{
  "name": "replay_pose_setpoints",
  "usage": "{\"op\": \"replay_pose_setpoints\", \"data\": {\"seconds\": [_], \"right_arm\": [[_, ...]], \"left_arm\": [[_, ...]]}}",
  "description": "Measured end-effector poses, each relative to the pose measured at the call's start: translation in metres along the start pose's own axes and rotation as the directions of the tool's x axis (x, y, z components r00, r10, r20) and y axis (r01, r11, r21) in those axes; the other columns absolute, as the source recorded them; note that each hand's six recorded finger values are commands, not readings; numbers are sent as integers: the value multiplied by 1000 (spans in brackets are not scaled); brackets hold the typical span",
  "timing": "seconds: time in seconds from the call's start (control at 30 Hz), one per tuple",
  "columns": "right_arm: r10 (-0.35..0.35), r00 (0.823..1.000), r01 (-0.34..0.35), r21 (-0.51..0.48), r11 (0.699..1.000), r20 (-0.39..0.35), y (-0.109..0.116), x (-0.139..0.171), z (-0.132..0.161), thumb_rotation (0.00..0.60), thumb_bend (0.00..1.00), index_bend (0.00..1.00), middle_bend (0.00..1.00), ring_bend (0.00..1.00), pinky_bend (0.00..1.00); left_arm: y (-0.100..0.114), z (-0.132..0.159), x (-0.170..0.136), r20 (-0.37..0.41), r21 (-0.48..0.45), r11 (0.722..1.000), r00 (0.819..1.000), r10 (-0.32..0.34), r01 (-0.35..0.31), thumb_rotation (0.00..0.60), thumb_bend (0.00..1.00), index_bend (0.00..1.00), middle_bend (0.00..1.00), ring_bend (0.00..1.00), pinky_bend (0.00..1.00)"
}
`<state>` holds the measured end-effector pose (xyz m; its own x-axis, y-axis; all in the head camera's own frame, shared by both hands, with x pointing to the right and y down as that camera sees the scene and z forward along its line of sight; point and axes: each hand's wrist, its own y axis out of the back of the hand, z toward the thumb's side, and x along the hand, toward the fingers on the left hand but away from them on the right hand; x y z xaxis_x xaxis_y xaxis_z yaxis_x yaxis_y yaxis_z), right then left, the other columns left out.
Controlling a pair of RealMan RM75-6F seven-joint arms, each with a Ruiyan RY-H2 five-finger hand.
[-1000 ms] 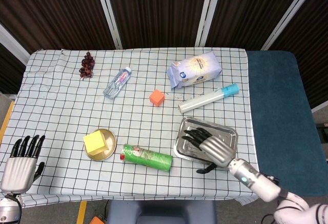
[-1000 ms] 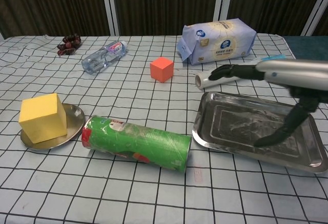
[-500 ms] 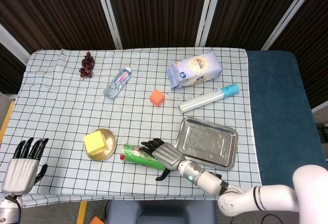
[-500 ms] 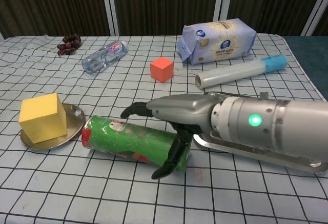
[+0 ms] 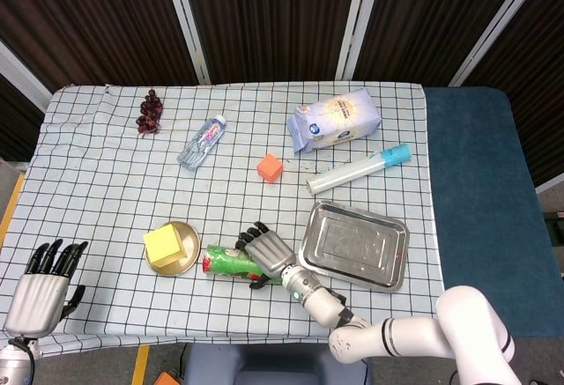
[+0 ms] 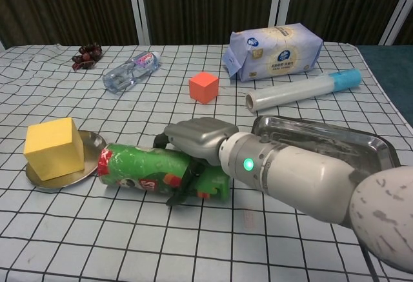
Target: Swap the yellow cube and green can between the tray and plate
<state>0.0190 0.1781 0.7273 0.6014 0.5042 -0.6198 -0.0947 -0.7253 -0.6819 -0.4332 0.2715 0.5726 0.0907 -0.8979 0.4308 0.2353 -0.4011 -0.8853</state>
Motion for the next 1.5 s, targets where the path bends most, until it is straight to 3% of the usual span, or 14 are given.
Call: {"op": "replay_pose_setpoints", "data": {"seconds": [0.13, 0.27, 0.4, 0.57, 0.73, 0.9, 1.1, 1.37, 1.5], "right_arm": [[-64, 998, 63, 46, 997, 13, 6, -5, -4, 600, 54, 724, 545, 548, 493], [-162, 987, 160, 96, 982, 13, 20, -1, -6, 600, 78, 817, 614, 620, 572], [-244, 970, 241, 115, 964, 12, 36, 12, -12, 600, 88, 833, 627, 632, 589], [-293, 956, 288, 114, 951, 29, 56, 43, -31, 600, 87, 833, 627, 632, 593], [-328, 938, 310, 151, 939, 116, 73, 97, -83, 600, 87, 833, 628, 633, 597], [-332, 922, 313, 118, 942, 200, 72, 142, -129, 600, 87, 826, 628, 628, 598], [-296, 927, 298, 24, 954, 232, 63, 161, -161, 600, 87, 748, 594, 517, 580], [-216, 947, 222, 4, 975, 237, 48, 168, -185, 600, 87, 540, 334, 276, 421], [-173, 953, 180, -6, 984, 251, 42, 170, -190, 600, 87, 389, 160, 137, 322]], "left_arm": [[0, 1, 0, 6, -5, 1000, 1000, -1, 1, 600, 366, 120, 203, 112, 152], [0, 1, -1, 7, 0, 1000, 1000, -3, 3, 600, 365, 120, 204, 112, 151], [-1, 3, -1, 12, 5, 1000, 1000, -7, 7, 600, 365, 122, 205, 113, 154], [-3, 6, -1, 19, 17, 1000, 1000, -13, 13, 600, 365, 127, 208, 117, 161], [-4, 7, -1, 19, 21, 1000, 1000, -21, 21, 600, 364, 135, 215, 123, 166], [-6, 7, -2, 11, 24, 999, 999, -35, 35, 600, 364, 136, 215, 124, 167], [-10, 8, -1, 10, 30, 998, 999, -52, 52, 600, 365, 139, 216, 124, 168], [-11, 9, -1, 16, 23, 998, 998, -61, 61, 600, 366, 141, 218, 124, 169], [-10, 10, -2, 20, 18, 998, 998, -62, 62, 600, 365, 141, 219, 124, 169]]}}
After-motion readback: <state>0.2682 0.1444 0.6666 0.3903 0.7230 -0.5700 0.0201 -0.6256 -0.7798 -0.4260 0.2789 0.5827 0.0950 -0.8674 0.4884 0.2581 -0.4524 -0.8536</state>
